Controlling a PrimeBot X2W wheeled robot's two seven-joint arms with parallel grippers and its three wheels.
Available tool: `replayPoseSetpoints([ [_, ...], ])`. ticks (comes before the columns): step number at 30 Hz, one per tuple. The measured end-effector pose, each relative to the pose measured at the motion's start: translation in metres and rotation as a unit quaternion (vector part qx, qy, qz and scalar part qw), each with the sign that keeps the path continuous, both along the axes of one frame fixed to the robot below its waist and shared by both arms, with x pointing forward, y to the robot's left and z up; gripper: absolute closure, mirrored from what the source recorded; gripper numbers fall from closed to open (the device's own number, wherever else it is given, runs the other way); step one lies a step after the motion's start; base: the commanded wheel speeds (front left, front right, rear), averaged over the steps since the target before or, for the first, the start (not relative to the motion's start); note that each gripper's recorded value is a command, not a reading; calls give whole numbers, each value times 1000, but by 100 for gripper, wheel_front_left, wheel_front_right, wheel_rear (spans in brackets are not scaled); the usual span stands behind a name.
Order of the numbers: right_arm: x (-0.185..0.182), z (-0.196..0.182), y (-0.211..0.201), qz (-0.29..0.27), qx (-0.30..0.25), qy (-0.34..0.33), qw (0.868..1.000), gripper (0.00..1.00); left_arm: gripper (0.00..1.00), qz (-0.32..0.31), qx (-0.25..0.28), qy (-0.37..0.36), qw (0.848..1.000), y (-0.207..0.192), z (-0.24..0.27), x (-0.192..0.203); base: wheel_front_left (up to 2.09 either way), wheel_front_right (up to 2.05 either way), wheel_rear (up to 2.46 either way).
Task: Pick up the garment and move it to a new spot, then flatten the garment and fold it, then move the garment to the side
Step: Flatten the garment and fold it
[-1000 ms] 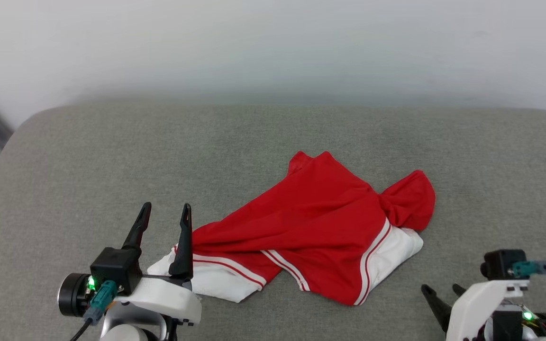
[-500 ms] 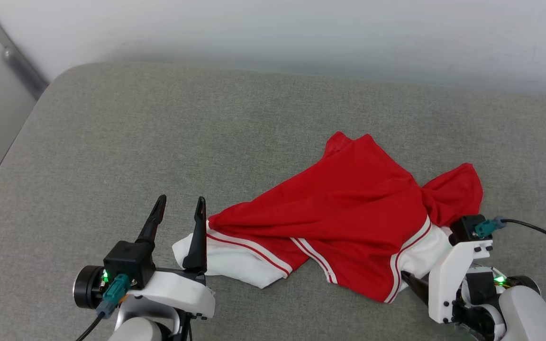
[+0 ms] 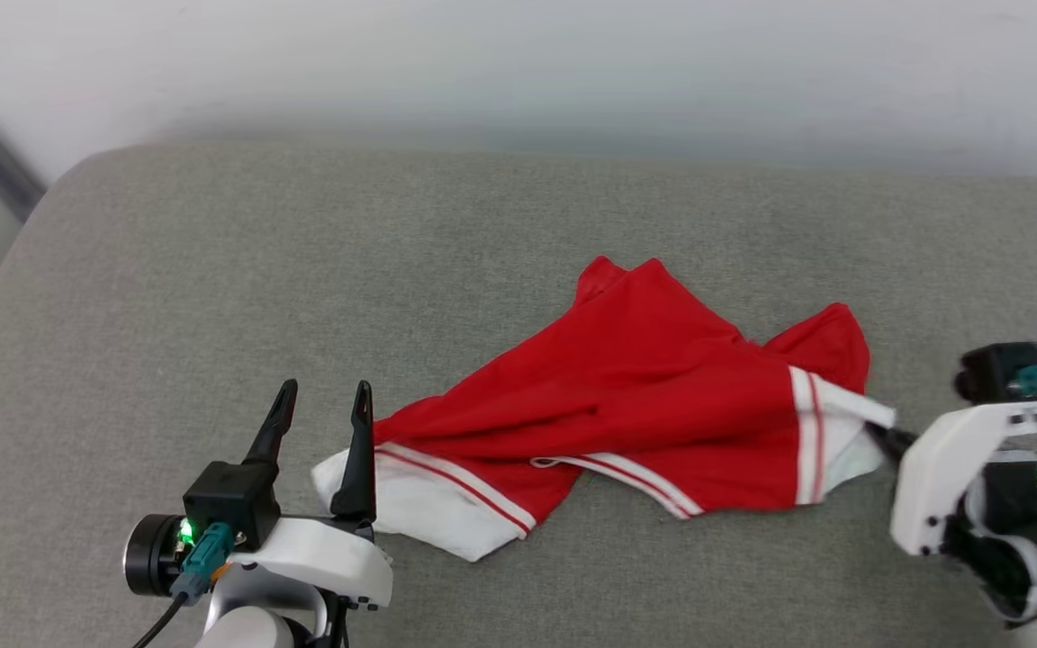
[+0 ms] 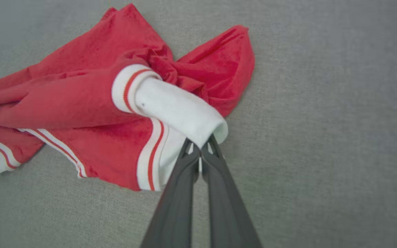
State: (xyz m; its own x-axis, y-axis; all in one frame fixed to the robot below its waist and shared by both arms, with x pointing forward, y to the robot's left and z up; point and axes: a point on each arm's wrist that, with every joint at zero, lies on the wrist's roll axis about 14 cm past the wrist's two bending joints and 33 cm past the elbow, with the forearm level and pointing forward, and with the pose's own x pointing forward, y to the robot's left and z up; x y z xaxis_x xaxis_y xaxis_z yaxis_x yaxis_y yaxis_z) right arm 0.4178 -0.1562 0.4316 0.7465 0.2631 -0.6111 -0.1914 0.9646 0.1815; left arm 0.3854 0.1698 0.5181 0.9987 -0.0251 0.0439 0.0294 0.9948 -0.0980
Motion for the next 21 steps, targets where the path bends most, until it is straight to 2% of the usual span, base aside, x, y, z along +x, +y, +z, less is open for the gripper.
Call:
replayPoseSetpoints([
  [5, -16, 12, -58, -83, -16, -11, 996, 100, 0, -12, -2, 6, 1000, -8, -2, 1, 0, 0, 0],
  [10, -66, -32, -91, -166, -1, 69, 984, 100, 0, -17, -2, 13, 1000, -11, -6, 3, 0, 0, 0],
  [11, -75, -42, -93, -179, 9, 85, 980, 97, 0, -18, -3, 16, 1000, -12, -8, 3, 0, 0, 0],
  [12, -81, -50, -94, -192, 17, 94, 977, 60, 0, -19, -4, 20, 1000, -12, -10, 4, 0, 0, 0],
  [13, -86, -56, -96, -198, 16, 99, 975, 0, 0, -21, -4, 23, 1000, -13, -12, 5, 0, 0, 0],
  [17, -84, -58, -97, -221, 30, 59, 973, 0, 0, -24, -4, 29, 999, -14, -16, 7, 0, 0, 0],
  [21, -69, -33, -101, -226, 30, -28, 973, 0, 0, -23, -3, 32, 999, -13, -17, 4, 0, 0, 0],
])
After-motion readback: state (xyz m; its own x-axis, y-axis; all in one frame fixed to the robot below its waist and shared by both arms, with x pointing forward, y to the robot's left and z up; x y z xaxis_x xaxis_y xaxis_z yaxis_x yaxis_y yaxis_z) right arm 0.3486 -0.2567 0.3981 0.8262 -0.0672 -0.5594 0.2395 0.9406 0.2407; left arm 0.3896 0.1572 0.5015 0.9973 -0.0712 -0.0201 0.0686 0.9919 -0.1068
